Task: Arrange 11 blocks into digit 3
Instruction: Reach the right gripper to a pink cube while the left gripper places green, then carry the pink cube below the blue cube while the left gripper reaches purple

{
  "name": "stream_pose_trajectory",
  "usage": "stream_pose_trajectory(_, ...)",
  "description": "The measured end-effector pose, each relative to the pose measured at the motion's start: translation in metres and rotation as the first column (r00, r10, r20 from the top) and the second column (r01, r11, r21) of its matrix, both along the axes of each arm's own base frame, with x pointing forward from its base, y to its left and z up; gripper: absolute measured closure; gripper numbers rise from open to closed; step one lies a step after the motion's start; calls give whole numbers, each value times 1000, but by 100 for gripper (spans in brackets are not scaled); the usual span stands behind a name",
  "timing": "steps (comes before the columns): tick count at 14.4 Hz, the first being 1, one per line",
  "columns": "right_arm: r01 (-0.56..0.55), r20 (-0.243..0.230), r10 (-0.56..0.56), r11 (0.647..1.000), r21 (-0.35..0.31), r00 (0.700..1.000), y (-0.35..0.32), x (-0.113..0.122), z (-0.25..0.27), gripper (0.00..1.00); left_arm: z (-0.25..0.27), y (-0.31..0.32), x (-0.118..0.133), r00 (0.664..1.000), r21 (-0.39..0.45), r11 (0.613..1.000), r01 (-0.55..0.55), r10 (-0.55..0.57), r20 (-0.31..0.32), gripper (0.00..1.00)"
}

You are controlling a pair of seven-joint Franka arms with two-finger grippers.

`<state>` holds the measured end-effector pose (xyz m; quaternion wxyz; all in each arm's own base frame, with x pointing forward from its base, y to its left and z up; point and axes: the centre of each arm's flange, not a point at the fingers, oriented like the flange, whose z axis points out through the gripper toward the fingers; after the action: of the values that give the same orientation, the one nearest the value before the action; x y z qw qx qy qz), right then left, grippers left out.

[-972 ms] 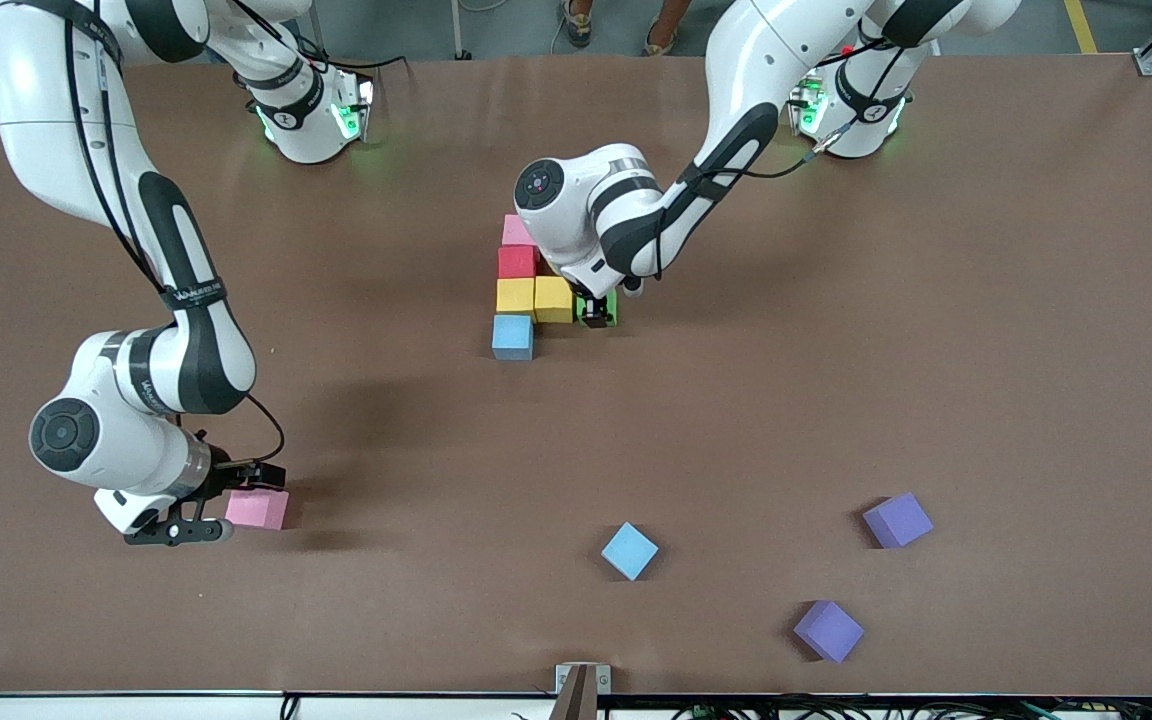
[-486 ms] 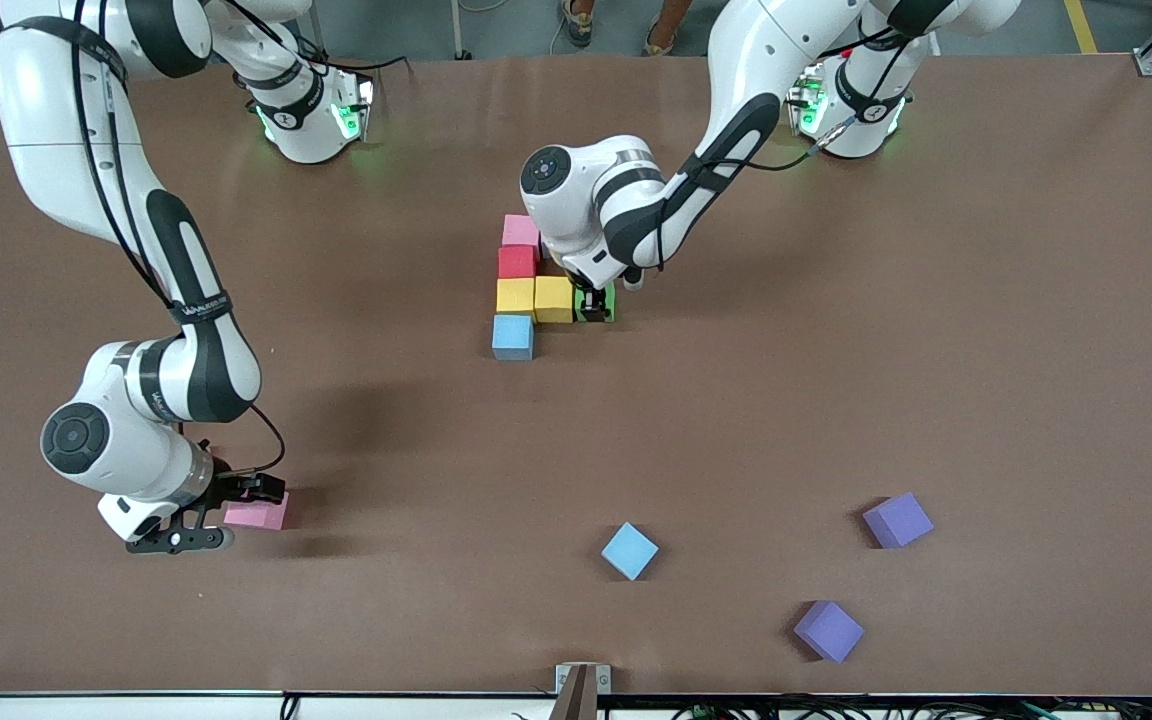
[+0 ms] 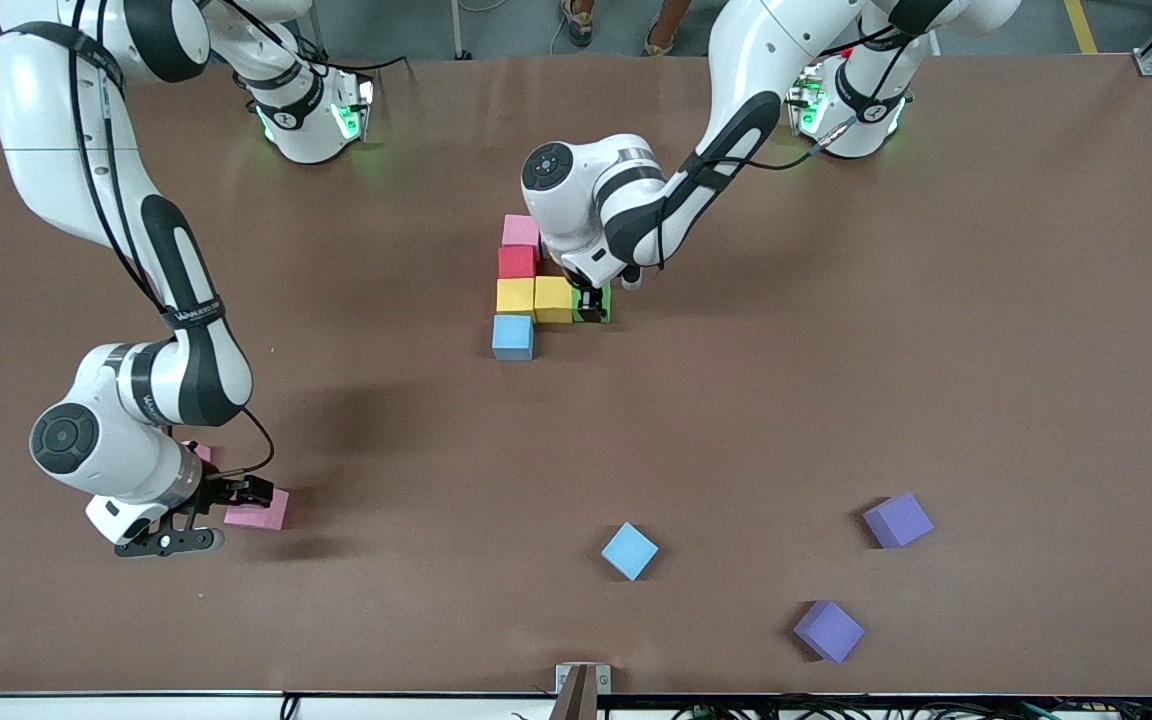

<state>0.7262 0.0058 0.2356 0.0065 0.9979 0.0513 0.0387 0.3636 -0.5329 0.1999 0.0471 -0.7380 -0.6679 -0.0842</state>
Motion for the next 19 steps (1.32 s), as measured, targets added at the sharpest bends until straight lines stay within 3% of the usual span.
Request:
stream_pose_trajectory(10,-13,-14,13,1000,0,1000,5,2,-20,3,-4,2,-3,1000,7,1000,12,-12,9,67)
stream_pose_trajectory(15,-39,-7,39,999,-20,999,19,8,-25,18,-5,-2,-9,1000,6,1000,17,-17,9,72)
stream_pose_trajectory(17,-53,-10,52,998,-28,999,18,8,-28,35,-5,-2,-9,1000,4,1000,17,-17,9,73)
stream_pose_trajectory(19,-81,-8,81,996,-32,997,17,9,-27,40,-5,-2,-9,1000,3,1000,17,-17,10,70)
